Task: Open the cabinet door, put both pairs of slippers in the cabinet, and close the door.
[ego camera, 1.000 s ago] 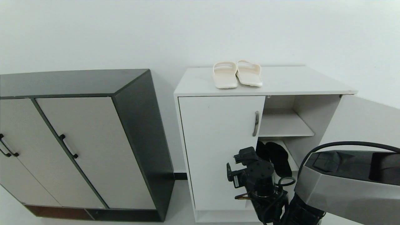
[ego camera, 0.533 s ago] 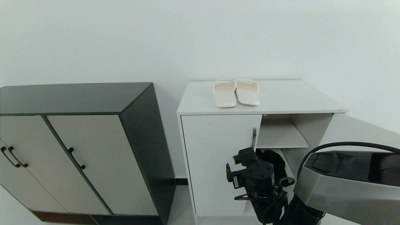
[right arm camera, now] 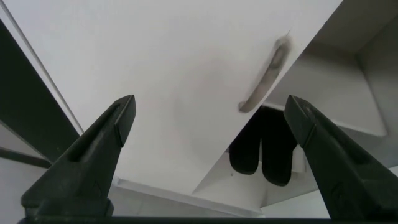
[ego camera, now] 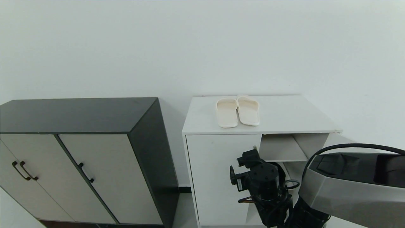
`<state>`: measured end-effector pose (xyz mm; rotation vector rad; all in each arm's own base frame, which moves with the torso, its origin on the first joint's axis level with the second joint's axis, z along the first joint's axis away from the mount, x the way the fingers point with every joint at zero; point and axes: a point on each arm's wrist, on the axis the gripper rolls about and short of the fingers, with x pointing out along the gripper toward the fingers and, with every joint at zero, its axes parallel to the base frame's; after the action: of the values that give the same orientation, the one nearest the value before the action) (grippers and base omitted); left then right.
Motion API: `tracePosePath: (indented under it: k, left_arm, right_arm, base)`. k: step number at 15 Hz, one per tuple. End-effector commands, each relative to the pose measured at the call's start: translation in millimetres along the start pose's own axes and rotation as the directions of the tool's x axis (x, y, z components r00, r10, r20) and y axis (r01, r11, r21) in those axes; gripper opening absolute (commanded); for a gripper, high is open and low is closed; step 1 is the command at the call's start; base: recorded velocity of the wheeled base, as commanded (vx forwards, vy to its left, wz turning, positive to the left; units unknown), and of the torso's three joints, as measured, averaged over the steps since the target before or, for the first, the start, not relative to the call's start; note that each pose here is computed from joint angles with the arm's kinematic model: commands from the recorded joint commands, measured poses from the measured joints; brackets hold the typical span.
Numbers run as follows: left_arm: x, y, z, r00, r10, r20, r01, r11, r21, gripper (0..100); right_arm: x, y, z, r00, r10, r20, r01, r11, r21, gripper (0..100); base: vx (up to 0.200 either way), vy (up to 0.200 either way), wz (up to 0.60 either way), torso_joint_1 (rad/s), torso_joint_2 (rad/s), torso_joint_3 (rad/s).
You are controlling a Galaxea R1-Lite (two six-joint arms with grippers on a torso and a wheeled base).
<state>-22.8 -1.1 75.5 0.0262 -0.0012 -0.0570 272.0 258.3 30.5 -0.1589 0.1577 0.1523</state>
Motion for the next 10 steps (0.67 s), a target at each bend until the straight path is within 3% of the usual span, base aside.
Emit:
tracePosePath:
  k: [1, 6, 8, 10]
  left_arm:
    - [0, 0.0, 0.0, 1.000, 0.000, -0.002, 0.000, 1.000, 0.000, 0]
    - [0, 0.0, 0.0, 1.000, 0.000, -0.002, 0.000, 1.000, 0.001, 0]
    - [0, 0.0, 0.0, 1.000, 0.000, -0.002, 0.000, 1.000, 0.001, 0]
    - [0, 0.0, 0.0, 1.000, 0.000, -0.002, 0.000, 1.000, 0.001, 0]
  right_arm:
    - [-1, -1, 3, 1.000, 0.002, 0.007, -0.002, 1.000, 0.005, 100]
    - [-23, -13, 24, 0.997, 0.077, 0.001, -0.077, 0.997, -0.029, 100]
    - [-30, -18, 49, 0.997, 0.080, -0.013, -0.081, 0.996, -0.025, 100]
    - [-43, -16, 79, 0.994, 0.105, -0.033, -0.103, 0.993, 0.060, 100]
  base:
    - [0.000, 0.000, 0.00, 0.154, -0.33, -0.183]
    - [0.000, 0.000, 0.00, 0.032, -0.07, -0.040]
    - [0.000, 0.000, 0.00, 0.000, 0.00, 0.000]
    - [0.000, 0.000, 0.00, 0.000, 0.00, 0.000]
